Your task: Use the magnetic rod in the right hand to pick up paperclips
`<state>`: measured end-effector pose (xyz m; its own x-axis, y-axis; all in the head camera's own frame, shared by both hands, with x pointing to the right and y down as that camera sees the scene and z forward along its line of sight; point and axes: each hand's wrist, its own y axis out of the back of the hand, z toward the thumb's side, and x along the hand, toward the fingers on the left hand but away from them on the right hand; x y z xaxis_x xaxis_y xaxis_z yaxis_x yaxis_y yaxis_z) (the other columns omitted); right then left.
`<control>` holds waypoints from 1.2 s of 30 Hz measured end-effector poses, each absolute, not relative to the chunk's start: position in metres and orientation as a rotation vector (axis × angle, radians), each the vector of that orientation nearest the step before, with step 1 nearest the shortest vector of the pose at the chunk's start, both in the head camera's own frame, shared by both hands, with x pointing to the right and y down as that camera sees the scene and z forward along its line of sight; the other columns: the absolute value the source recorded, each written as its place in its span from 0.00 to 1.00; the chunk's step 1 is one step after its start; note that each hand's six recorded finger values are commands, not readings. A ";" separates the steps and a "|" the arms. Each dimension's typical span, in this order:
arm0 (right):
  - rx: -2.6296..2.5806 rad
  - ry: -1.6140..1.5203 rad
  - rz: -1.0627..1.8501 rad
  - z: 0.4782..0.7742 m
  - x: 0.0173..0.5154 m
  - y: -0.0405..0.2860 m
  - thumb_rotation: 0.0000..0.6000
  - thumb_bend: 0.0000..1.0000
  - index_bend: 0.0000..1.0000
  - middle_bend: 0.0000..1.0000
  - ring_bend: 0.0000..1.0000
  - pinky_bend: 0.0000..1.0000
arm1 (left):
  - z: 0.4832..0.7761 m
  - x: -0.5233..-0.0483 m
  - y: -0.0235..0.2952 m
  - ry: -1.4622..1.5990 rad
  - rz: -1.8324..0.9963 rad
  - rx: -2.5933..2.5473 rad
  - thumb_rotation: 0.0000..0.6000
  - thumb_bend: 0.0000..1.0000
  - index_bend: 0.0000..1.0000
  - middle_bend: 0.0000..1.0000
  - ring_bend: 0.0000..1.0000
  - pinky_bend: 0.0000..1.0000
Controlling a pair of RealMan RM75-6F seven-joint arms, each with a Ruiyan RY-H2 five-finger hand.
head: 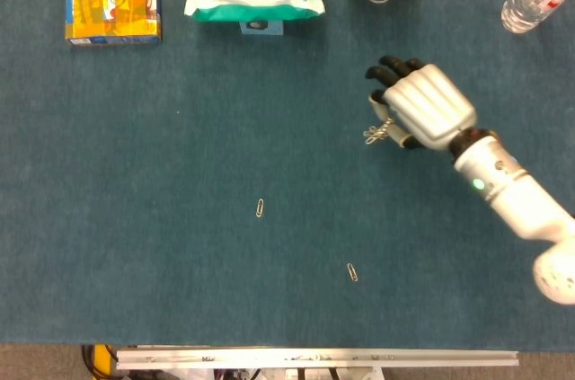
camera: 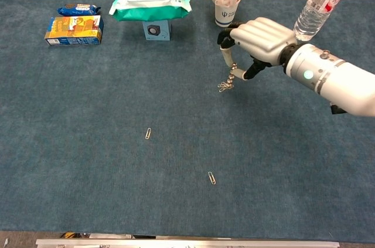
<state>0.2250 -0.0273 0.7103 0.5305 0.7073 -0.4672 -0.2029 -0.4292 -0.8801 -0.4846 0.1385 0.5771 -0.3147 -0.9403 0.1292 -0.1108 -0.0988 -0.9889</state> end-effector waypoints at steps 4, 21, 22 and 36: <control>-1.689 -0.451 1.103 0.700 0.247 -0.021 1.00 0.31 0.57 0.24 0.14 0.30 | 0.581 -0.481 0.135 1.444 -1.499 -1.206 1.00 0.05 0.23 0.17 0.14 0.31; -1.620 -0.516 1.252 0.700 0.333 0.009 1.00 0.31 0.57 0.24 0.14 0.30 | 0.596 -0.466 0.117 1.370 -1.484 -1.279 1.00 0.05 0.23 0.17 0.14 0.31; -1.617 -0.521 1.267 0.701 0.339 0.011 1.00 0.31 0.57 0.24 0.14 0.30 | 0.596 -0.466 0.116 1.368 -1.483 -1.283 1.00 0.05 0.23 0.17 0.14 0.31; -1.587 -0.540 1.367 0.714 0.370 0.017 1.00 0.14 0.30 0.24 0.14 0.30 | 0.604 -0.458 0.106 1.329 -1.474 -1.326 1.00 0.05 0.23 0.17 0.14 0.31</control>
<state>0.3698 0.0171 0.7140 0.2803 0.8096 -0.5157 -0.2386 -0.4616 -0.8544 -0.4577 0.1057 0.6037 -0.1952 -0.9577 0.2116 -0.1119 -0.1926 -0.9749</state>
